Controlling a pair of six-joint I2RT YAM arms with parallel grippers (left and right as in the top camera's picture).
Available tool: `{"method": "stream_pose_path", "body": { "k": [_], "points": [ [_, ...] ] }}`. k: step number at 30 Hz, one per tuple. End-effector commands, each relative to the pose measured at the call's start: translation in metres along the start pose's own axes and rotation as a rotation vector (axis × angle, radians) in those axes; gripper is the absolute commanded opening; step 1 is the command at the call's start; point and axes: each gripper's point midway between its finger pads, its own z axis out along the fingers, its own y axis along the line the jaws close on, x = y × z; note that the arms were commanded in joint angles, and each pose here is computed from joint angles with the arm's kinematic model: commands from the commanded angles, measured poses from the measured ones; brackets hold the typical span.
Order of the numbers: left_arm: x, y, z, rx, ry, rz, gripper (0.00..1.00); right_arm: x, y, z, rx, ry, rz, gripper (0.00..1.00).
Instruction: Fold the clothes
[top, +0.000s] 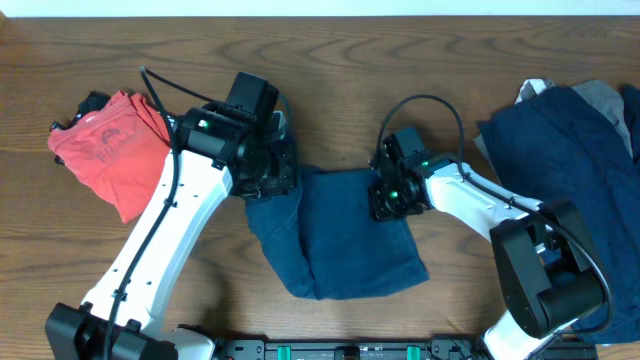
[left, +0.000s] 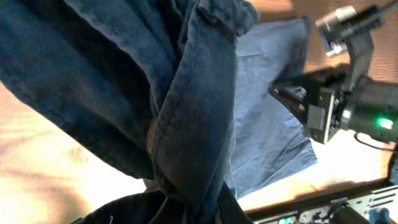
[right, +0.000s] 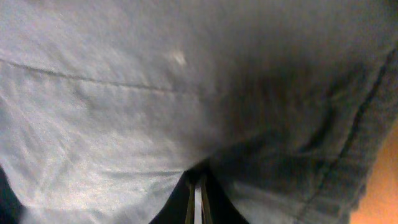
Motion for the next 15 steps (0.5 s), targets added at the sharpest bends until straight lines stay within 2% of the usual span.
{"method": "stream_pose_path", "body": {
  "k": [1,4,8,15],
  "points": [
    [-0.012,0.008,-0.004,-0.062,-0.063,0.08,0.07,-0.001,-0.009,0.02,0.042,-0.021,0.081,0.06],
    [-0.02,0.01,-0.004,-0.08,-0.097,0.145,0.07,-0.022,0.0,0.02,0.019,-0.107,0.104,0.07],
    [-0.019,0.009,-0.002,-0.076,-0.085,0.156,0.08,-0.038,0.005,0.018,0.013,-0.179,0.106,0.07],
    [0.006,-0.034,0.011,0.054,0.0,0.161,0.08,-0.042,0.003,0.017,0.024,-0.199,0.117,0.07]
  ]
}}
